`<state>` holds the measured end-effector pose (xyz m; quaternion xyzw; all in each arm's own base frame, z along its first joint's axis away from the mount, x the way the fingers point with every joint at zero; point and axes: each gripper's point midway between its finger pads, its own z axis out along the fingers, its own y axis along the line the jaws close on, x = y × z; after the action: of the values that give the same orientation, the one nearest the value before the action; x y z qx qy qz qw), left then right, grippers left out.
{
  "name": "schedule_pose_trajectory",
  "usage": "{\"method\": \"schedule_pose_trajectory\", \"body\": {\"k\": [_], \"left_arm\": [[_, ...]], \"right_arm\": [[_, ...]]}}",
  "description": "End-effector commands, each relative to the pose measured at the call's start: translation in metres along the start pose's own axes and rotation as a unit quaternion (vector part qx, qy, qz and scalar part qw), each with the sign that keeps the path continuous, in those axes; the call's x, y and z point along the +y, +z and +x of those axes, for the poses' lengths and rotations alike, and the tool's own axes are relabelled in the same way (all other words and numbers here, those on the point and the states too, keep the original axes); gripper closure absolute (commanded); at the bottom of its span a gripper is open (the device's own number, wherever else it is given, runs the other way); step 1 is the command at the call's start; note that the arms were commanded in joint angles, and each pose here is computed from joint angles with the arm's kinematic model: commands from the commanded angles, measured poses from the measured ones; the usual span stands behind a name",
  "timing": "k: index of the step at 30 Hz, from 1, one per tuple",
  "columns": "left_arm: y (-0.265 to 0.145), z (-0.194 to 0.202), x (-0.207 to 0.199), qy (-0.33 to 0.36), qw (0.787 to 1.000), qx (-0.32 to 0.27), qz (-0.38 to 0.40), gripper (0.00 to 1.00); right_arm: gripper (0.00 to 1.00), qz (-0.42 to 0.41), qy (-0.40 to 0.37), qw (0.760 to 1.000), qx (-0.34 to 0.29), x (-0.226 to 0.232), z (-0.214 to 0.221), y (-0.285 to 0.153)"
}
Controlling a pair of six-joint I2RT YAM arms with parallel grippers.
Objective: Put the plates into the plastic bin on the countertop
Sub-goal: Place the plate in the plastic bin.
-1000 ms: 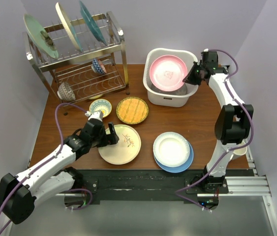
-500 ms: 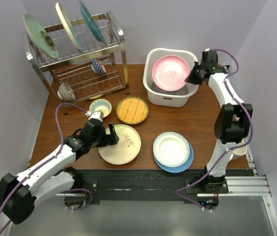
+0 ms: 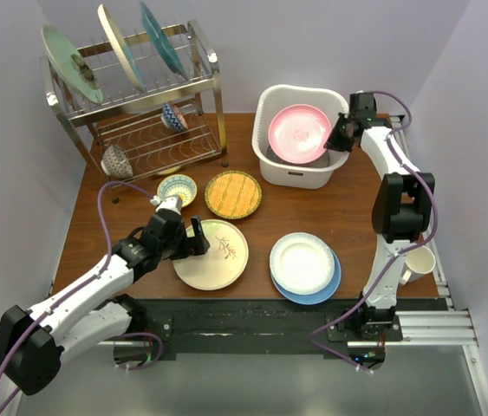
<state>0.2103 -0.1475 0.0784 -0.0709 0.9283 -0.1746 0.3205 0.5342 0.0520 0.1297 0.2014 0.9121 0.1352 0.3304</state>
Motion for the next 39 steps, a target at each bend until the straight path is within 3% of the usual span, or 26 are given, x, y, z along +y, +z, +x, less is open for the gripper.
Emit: {"method": "schedule_pose_trajectory", "body": {"k": [1, 17, 22, 31, 39], "left_arm": [[-0.001, 0.001, 0.002, 0.012, 1.000, 0.007, -0.004, 0.00], [0.001, -0.001, 0.001, 0.018, 1.000, 0.007, -0.004, 0.00], [0.000, 0.000, 0.002, 0.017, 1.000, 0.007, -0.004, 0.00], [-0.003, -0.002, 0.001, 0.013, 1.000, 0.003, -0.002, 0.00], [-0.007, -0.004, 0.000, 0.008, 1.000, -0.002, 0.001, 0.00]], "right_arm": [[0.97, -0.020, -0.019, 0.999, -0.038, 0.024, -0.025, -0.010], [0.80, -0.023, -0.032, 0.999, -0.005, 0.024, -0.007, 0.001], [0.67, -0.027, -0.033, 0.999, -0.002, 0.025, -0.005, -0.001], [0.60, -0.047, -0.036, 0.998, -0.011, 0.035, -0.011, -0.016], [0.39, -0.054, -0.039, 0.997, -0.041, 0.042, -0.023, -0.044]]}}
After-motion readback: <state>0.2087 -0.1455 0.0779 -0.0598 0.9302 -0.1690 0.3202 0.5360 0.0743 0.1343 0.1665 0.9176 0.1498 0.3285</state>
